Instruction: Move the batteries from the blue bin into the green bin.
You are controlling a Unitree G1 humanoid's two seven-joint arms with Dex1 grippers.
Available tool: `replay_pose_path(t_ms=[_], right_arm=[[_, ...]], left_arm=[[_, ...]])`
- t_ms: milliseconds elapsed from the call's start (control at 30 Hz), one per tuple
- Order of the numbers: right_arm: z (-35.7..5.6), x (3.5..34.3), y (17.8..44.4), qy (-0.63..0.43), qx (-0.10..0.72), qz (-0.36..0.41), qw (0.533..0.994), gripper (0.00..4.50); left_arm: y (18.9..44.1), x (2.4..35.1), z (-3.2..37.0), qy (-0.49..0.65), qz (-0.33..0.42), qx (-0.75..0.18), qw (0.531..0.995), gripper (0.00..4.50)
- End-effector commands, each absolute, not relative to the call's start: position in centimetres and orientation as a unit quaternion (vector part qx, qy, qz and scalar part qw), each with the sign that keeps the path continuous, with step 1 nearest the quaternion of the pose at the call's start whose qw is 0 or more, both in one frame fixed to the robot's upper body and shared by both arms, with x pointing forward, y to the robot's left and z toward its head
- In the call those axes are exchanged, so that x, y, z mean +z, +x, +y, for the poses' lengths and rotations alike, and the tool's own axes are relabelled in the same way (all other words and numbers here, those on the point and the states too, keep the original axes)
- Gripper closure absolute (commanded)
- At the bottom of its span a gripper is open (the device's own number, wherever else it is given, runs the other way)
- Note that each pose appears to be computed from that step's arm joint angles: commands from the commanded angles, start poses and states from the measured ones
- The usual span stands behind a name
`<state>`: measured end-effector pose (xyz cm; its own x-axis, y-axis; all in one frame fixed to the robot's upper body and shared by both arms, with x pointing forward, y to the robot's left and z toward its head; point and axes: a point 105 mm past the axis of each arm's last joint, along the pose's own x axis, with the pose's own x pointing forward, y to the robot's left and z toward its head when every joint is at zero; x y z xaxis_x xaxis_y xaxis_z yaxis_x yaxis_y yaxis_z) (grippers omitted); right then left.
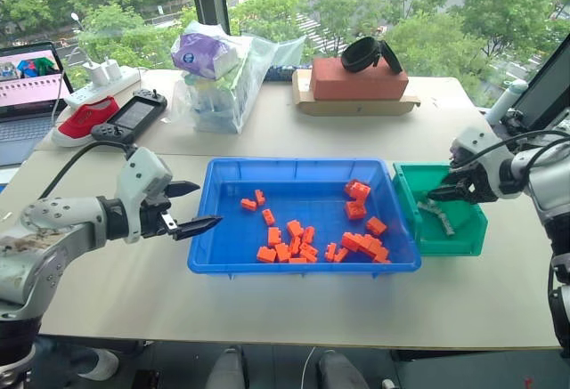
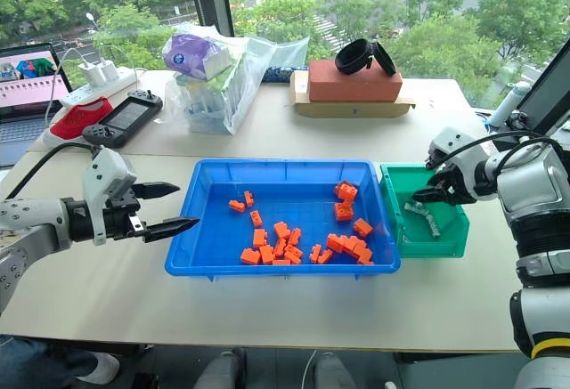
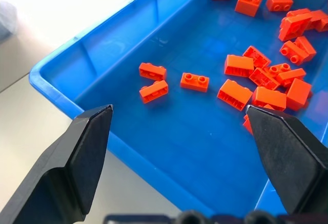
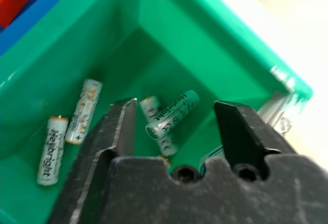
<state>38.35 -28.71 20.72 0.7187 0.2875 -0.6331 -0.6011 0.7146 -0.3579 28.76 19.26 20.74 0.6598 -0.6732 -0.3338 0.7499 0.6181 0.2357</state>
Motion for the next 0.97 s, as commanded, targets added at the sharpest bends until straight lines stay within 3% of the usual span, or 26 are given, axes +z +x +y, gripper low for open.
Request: replay_pose_path(t_ms=[33, 167, 233, 367, 467, 700, 967], right_arm=[[-28.5, 25.9, 38.8, -0.308, 0.251, 0.155, 0.904, 0.45], [-29.0, 29.1, 38.1, -0.265, 0.265, 0.031, 0.927, 0.45], [-29.1, 29.4, 37.1, -0.243, 0.29, 0.007, 0.926, 0.45], [-29.8, 28.4, 34.7, -0.177, 0.35, 0.022, 0.92, 0.45], [-31.1, 25.7, 33.7, -0.149, 0.355, 0.088, 0.919, 0.45], [-34.6, 22.8, 35.0, -0.124, 0.259, 0.114, 0.951, 0.45], [-35.5, 20.6, 35.4, -0.132, 0.242, 0.139, 0.951, 0.45]], left_arm=[[29.0, 21.5, 19.6, 0.201, 0.082, -0.385, 0.897, 0.0], [30.5, 24.2, 19.7, 0.185, 0.005, -0.346, 0.92, 0.0], [30.7, 24.8, 19.9, 0.188, -0.012, -0.337, 0.923, 0.0], [31.0, 24.9, 20.8, 0.175, -0.017, -0.322, 0.93, 0.0], [31.3, 24.4, 21.5, 0.166, -0.021, -0.305, 0.937, 0.0], [31.5, 22.5, 23.0, 0.125, -0.008, -0.282, 0.951, 0.0], [32.0, 22.0, 23.5, 0.107, -0.003, -0.265, 0.958, 0.0]])
